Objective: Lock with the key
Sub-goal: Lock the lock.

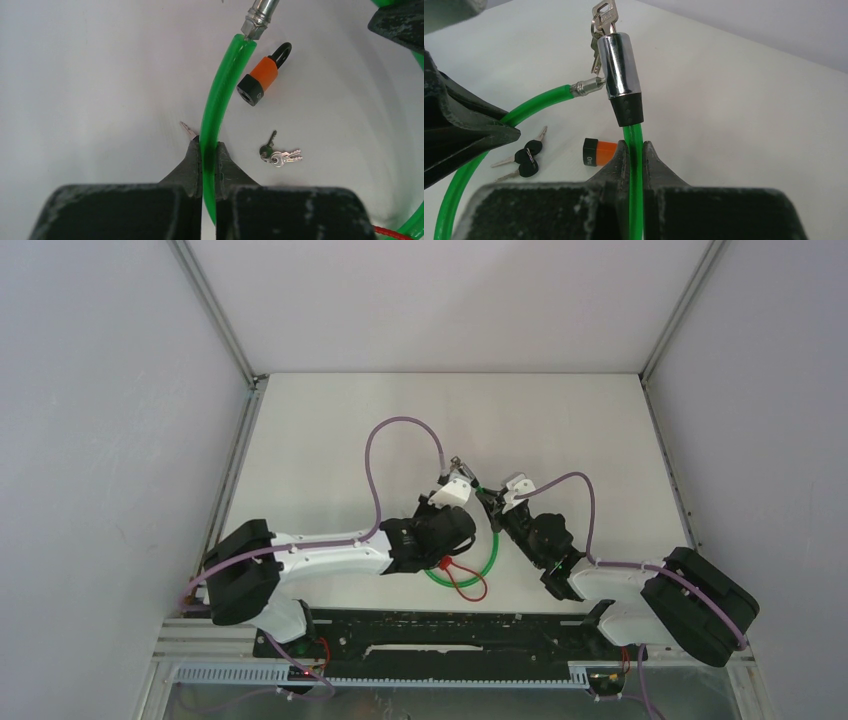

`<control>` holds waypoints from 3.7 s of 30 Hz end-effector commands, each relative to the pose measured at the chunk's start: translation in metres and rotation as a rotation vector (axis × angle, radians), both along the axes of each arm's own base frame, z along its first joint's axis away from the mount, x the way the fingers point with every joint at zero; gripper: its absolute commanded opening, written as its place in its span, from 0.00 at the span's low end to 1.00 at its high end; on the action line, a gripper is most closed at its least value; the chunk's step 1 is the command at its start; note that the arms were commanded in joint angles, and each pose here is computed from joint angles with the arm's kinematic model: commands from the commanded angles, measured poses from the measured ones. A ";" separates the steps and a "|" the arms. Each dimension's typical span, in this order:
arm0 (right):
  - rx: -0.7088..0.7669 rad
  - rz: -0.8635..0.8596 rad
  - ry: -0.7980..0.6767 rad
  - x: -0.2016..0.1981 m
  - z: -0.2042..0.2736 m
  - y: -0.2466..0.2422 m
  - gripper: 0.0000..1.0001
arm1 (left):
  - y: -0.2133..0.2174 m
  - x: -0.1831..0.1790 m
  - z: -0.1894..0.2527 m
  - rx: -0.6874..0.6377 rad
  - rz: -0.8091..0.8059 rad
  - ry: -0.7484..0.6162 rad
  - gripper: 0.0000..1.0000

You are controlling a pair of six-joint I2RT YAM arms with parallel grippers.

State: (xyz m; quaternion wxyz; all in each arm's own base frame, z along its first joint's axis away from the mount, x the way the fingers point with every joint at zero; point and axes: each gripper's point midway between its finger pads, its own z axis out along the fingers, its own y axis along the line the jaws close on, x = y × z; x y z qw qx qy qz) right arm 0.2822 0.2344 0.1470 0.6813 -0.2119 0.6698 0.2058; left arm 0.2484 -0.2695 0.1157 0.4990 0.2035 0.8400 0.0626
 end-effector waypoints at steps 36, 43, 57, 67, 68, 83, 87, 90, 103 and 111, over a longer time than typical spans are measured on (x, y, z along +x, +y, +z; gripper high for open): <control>0.052 0.023 -0.096 0.008 0.039 0.023 0.00 | -0.026 0.002 0.058 -0.138 -0.024 -0.065 0.00; 0.041 0.027 -0.101 0.007 0.039 0.025 0.00 | -0.020 0.003 0.064 -0.131 -0.012 -0.082 0.00; 0.004 0.052 -0.121 0.002 0.037 0.030 0.00 | -0.026 0.007 0.060 -0.103 -0.018 -0.080 0.00; -0.066 0.072 -0.168 -0.004 0.036 0.042 0.00 | -0.021 0.014 0.072 -0.136 0.000 -0.097 0.00; -0.074 0.072 -0.174 -0.004 0.035 0.043 0.00 | -0.021 0.014 0.071 -0.130 0.000 -0.096 0.00; -0.137 0.097 -0.227 -0.012 0.031 0.055 0.00 | -0.016 0.021 0.093 -0.214 0.002 -0.137 0.00; -0.139 0.117 -0.227 -0.014 0.031 0.058 0.00 | -0.013 0.023 0.098 -0.257 -0.002 -0.144 0.00; -0.148 0.137 -0.233 -0.017 0.030 0.061 0.00 | -0.010 0.024 0.099 -0.278 -0.011 -0.141 0.00; -0.198 0.188 -0.258 -0.024 0.023 0.071 0.00 | -0.026 0.026 0.117 -0.359 -0.096 -0.145 0.00; -0.215 0.224 -0.241 -0.027 0.018 0.081 0.00 | -0.027 0.025 0.139 -0.430 -0.122 -0.185 0.00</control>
